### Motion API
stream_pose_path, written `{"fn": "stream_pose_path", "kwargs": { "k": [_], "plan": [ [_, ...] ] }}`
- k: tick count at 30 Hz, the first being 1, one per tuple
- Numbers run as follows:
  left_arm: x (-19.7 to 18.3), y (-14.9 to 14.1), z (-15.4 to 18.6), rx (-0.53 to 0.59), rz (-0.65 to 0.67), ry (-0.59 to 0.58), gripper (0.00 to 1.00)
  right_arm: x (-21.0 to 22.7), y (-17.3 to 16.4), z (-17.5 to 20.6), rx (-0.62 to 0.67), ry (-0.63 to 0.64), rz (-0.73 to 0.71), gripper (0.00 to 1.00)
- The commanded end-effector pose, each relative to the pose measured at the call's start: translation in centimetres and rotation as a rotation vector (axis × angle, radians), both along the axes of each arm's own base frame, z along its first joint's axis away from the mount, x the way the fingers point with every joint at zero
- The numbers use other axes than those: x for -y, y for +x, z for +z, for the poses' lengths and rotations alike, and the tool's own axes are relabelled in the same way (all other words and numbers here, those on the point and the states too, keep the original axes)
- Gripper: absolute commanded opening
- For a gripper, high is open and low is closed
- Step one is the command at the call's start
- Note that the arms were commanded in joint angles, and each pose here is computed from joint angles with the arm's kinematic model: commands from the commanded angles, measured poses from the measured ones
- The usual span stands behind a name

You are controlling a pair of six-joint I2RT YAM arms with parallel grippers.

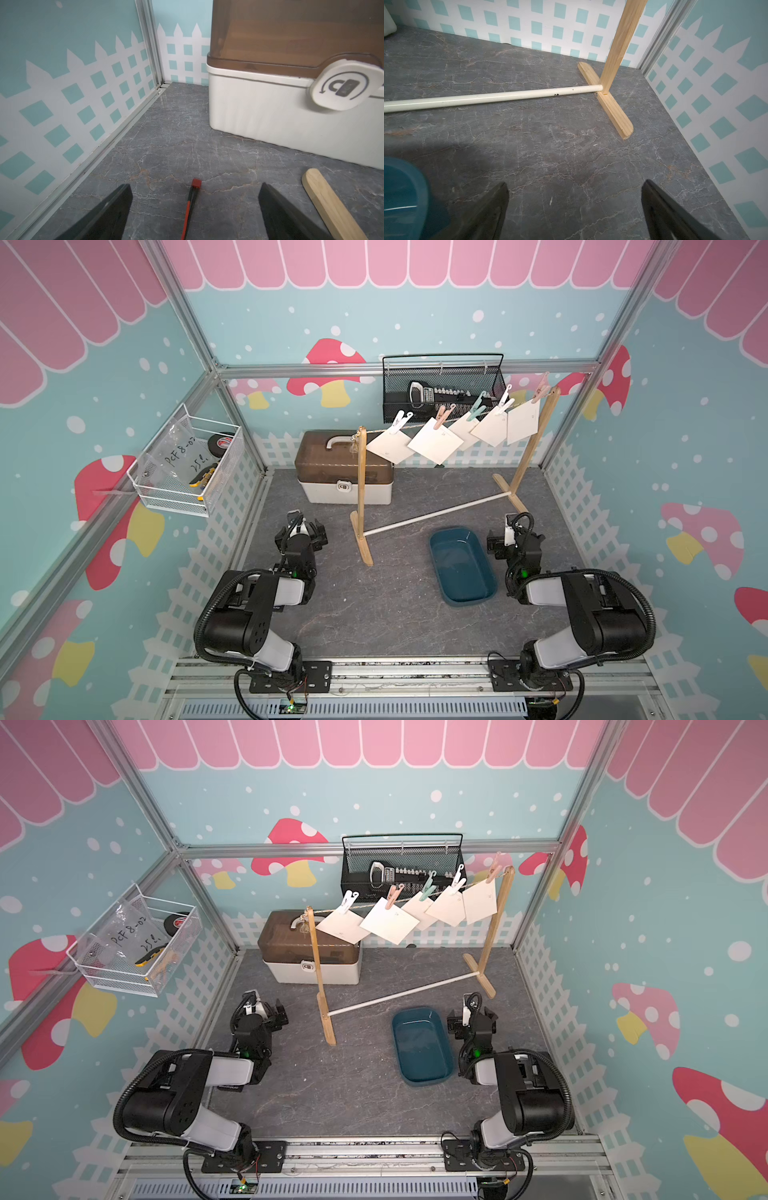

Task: Remove the postcards from the strings
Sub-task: Adjust the clothesline at the center of the board.

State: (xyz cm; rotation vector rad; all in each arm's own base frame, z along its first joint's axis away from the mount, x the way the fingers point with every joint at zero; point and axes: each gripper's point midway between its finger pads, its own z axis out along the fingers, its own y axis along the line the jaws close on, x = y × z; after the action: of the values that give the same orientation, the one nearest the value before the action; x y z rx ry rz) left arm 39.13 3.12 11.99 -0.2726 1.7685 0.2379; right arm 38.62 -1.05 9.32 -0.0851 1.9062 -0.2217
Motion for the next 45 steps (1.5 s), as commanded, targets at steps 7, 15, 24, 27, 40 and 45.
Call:
{"fn": "stream_pose_path", "kwargs": {
  "k": [7, 15, 24, 27, 40, 45],
  "plan": [
    [-0.1, 0.2, 0.2, 0.002, 0.011, 0.001, 0.99, 0.2, 0.4, 0.6, 0.022, -0.003, -0.012, 0.99],
    [-0.1, 0.2, 0.2, 0.003, 0.011, 0.0, 0.99, 0.2, 0.5, 0.7, 0.024, -0.002, -0.012, 0.99],
    [0.0, 0.1, 0.5, 0.017, 0.006, 0.002, 0.99, 0.5, 0.2, 1.0, 0.039, 0.0, -0.027, 0.99],
    [-0.1, -1.2, 2.3, 0.063, 0.014, 0.009, 0.99, 0.4, -0.1, 2.2, 0.049, 0.0, -0.021, 0.99],
    [4.9, -4.8, 16.1, 0.159, 0.018, -0.114, 0.99, -1.9, -1.5, 15.4, 0.036, 0.313, 0.018, 0.99],
    [10.9, -5.0, 19.7, 0.137, -0.179, -0.122, 0.95, -7.0, -2.6, 19.6, 0.078, 0.459, 0.3, 0.98]
  ]
}}
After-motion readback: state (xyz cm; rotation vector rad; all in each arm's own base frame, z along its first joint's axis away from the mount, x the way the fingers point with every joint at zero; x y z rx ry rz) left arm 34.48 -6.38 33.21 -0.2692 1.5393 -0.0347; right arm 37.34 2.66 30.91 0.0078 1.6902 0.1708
